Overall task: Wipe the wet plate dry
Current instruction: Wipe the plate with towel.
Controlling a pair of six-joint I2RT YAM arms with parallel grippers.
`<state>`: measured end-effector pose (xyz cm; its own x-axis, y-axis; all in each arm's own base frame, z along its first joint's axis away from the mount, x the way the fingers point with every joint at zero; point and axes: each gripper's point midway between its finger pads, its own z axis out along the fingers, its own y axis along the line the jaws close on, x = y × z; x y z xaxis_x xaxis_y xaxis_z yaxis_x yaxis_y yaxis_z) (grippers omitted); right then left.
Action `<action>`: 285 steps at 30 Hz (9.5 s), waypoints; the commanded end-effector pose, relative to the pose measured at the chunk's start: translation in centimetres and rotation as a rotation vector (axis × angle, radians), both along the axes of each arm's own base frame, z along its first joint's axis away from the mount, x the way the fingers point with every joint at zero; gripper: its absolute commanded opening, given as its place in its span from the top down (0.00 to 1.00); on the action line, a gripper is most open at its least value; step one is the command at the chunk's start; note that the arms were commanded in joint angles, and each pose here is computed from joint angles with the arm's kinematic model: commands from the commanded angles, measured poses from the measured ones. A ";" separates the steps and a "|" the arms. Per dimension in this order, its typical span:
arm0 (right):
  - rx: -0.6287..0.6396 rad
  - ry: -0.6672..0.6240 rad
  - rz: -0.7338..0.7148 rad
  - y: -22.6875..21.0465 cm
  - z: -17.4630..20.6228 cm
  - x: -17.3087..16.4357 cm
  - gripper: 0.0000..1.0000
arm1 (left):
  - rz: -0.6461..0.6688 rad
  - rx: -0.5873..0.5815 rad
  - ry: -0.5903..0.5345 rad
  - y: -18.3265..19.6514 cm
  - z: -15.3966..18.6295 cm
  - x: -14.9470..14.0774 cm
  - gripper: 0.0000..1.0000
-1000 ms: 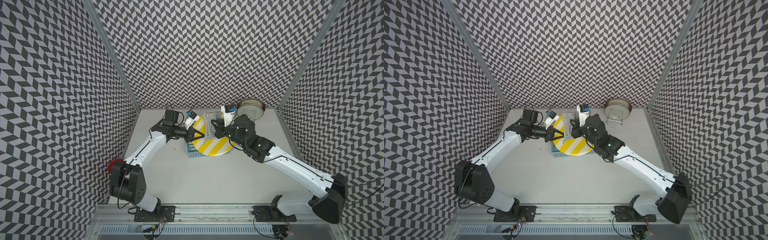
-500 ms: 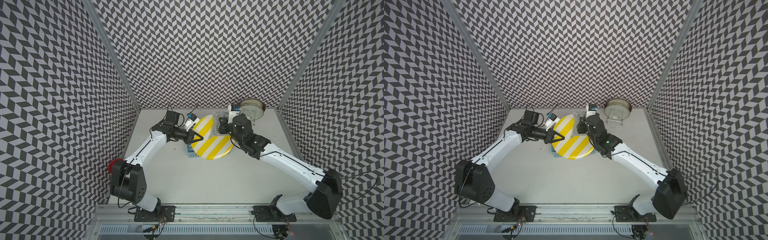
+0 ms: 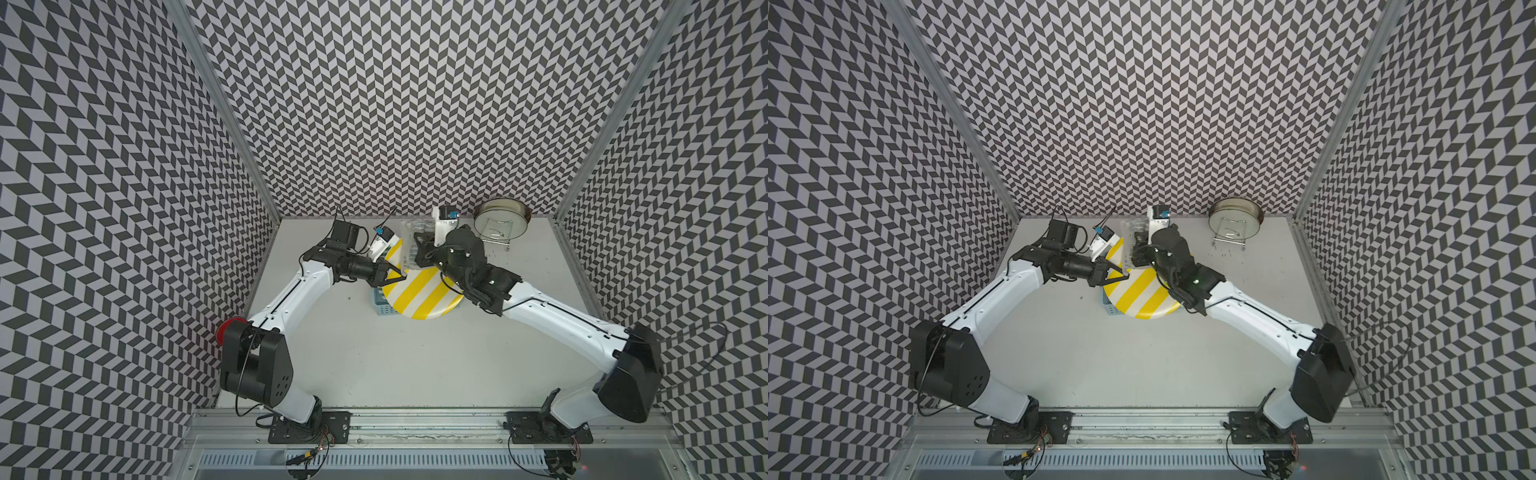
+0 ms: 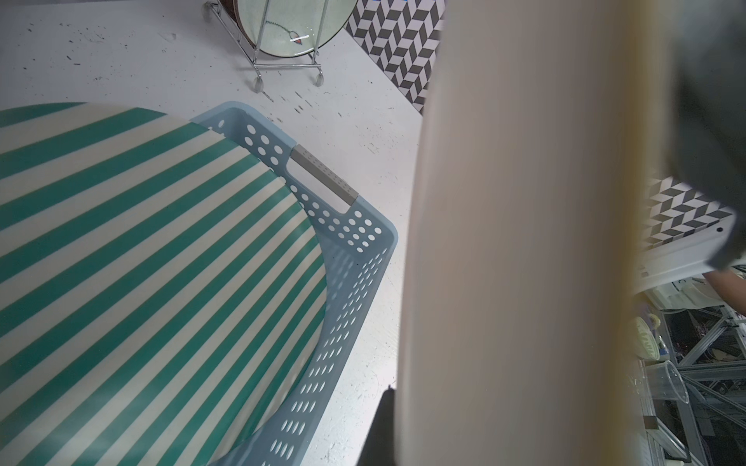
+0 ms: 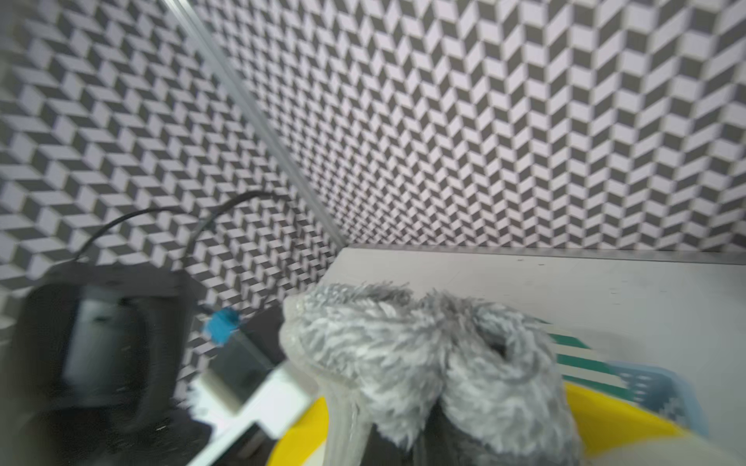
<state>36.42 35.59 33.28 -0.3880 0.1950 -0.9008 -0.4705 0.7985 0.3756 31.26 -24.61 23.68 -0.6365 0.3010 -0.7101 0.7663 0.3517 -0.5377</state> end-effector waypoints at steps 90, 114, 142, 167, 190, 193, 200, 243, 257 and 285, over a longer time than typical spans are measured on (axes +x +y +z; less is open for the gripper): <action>-0.067 0.313 -0.084 -8.2 -14.4 -2.4 1.00 | -0.084 -0.276 -0.201 -3.1 10.7 -0.8 1.00; 0.275 0.212 0.028 -21.8 -0.5 0.0 1.00 | -0.385 0.137 -0.515 1.3 5.2 -7.2 1.00; 0.357 0.490 1.169 -3.7 -0.4 -14.4 1.00 | -0.659 0.227 -0.650 -2.2 2.9 -10.6 1.00; 0.352 0.357 1.149 -6.7 3.1 -15.3 1.00 | -0.528 0.211 -0.650 -0.7 5.6 -7.0 1.00; 0.365 0.311 1.071 -8.8 3.6 -14.2 1.00 | -0.340 0.077 -0.604 3.3 8.7 -2.4 1.00; 0.367 0.315 1.066 -8.9 3.4 -14.1 1.00 | -0.310 0.049 -0.579 4.0 8.9 -1.7 1.00; 0.367 0.313 1.059 -8.8 3.2 -13.9 1.00 | -0.219 -0.085 -0.510 5.7 10.4 0.0 1.00; 0.396 0.144 0.755 -7.8 3.2 -10.7 1.00 | 0.424 -0.254 0.116 4.4 8.5 5.2 1.00; 0.456 -0.084 0.421 -10.8 3.8 -9.2 1.00 | 0.467 -0.334 0.228 4.1 9.9 5.9 1.00; 0.079 -0.508 0.017 -5.5 3.4 -9.4 1.00 | 0.444 -0.413 0.508 2.6 9.1 6.3 1.00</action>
<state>26.58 30.72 30.07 -0.1197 0.1605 -0.9798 -0.6557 0.7282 0.1994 37.38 -21.54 32.09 -0.9228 -0.2915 -0.2520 0.1736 0.2696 -0.9472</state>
